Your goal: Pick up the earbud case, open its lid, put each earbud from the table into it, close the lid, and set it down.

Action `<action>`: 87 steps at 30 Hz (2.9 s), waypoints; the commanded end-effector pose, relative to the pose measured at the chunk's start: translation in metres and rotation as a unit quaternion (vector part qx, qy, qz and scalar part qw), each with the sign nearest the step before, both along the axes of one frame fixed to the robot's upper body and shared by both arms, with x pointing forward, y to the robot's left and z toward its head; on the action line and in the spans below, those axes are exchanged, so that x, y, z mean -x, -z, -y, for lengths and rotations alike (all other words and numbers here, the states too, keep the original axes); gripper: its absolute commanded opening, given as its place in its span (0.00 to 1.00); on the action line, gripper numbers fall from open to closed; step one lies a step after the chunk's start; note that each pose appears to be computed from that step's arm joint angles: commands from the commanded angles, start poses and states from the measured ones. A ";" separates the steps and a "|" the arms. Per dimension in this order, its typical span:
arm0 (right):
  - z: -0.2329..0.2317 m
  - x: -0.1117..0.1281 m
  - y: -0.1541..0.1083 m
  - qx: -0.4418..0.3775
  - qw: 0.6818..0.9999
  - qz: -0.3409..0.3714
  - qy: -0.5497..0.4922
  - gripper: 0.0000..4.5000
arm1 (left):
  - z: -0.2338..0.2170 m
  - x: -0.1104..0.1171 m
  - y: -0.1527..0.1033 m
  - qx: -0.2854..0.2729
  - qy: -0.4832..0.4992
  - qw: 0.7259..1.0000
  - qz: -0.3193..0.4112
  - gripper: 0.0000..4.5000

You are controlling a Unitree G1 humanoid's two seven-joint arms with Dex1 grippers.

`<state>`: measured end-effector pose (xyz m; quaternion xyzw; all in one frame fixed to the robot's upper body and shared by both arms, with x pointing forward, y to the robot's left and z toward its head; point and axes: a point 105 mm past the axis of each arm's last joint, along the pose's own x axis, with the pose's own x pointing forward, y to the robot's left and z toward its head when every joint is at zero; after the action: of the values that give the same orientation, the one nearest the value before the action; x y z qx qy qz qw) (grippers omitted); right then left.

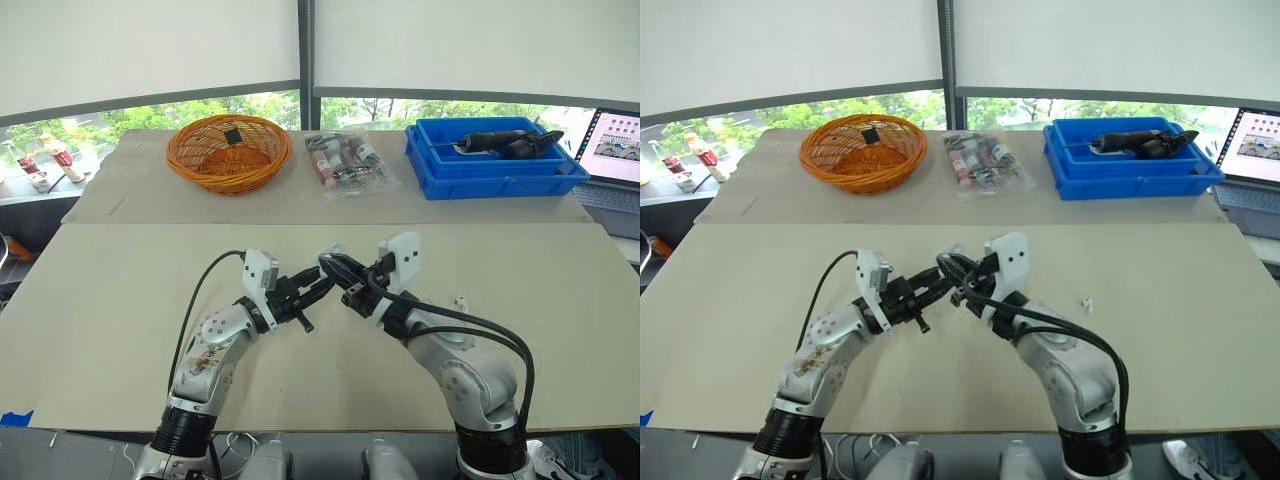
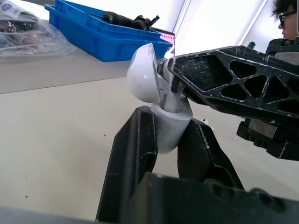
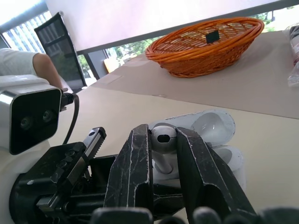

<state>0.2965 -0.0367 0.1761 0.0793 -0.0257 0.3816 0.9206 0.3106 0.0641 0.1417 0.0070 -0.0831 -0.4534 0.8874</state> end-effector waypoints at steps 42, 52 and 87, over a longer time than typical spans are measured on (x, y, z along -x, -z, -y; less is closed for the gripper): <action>0.280 0.104 0.071 0.294 0.921 -0.036 0.252 1.00 | -0.017 0.005 0.002 -0.018 -0.017 0.999 0.020 0.14; 0.269 0.102 0.073 0.315 0.920 -0.040 0.230 1.00 | -0.018 0.005 0.002 -0.020 -0.017 0.999 0.020 0.14; 0.216 -0.011 0.108 0.197 0.912 -0.112 0.343 1.00 | -0.013 0.012 0.005 -0.025 -0.016 0.999 0.017 0.14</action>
<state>0.3116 -0.2430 0.0806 -0.0829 0.0959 0.0533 0.9905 0.3018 0.0792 0.1227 0.0251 -0.0564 -0.4362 0.8977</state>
